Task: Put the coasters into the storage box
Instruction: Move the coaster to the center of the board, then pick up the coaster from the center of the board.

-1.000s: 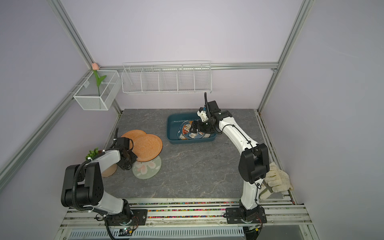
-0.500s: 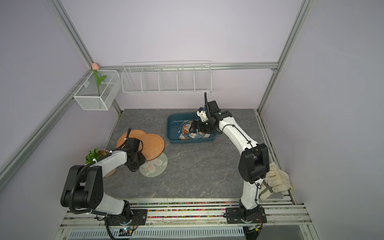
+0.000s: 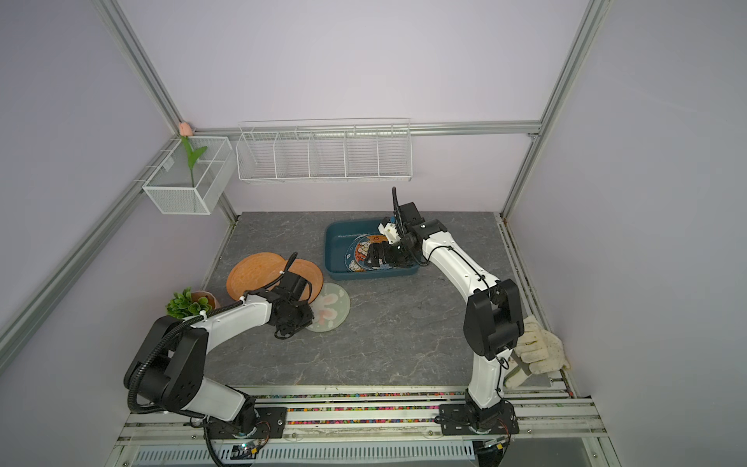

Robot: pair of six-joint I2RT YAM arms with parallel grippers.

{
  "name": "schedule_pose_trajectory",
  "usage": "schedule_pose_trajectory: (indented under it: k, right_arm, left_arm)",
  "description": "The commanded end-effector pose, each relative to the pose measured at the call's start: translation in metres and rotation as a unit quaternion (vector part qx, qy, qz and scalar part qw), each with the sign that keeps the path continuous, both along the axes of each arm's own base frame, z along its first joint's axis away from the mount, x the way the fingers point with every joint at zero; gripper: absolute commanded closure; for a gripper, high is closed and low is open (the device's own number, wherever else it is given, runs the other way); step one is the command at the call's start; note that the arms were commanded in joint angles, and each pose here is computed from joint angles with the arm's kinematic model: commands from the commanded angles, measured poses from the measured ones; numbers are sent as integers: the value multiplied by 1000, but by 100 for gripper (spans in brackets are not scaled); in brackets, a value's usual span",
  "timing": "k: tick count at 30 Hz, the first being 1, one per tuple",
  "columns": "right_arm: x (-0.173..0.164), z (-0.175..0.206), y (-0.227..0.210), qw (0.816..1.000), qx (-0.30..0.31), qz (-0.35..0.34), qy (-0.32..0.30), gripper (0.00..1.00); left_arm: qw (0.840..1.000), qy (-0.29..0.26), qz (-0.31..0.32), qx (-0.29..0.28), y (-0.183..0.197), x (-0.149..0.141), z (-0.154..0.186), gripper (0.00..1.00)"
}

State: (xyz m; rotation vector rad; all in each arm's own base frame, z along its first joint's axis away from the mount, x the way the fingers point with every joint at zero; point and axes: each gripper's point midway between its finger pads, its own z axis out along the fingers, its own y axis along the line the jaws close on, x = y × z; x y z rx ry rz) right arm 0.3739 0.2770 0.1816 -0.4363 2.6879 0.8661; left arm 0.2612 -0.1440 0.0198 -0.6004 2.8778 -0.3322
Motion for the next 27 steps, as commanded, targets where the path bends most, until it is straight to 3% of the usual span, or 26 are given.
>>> schedule_pose_trajectory:
  k: [1,8,16,23,27]
  right_arm:
    - [-19,1,14,1000,5,28,8,2]
    - [-55,-33,45,995,-14,83,51,0]
    - [-84,-77,71,988,-48,121,85,0]
    - [-77,-112,83,989,-76,105,73,7]
    - [-65,-125,87,992,-91,82,45,16]
  left_arm:
    - [997,81,-5,5,2,-41,-22,70]
    - [999,35,13,11,13,-34,-9,56]
    - [998,-26,49,1,26,-12,3,51]
    - [996,-66,48,-32,19,2,7,51]
    - [996,-72,44,-40,16,5,5,51]
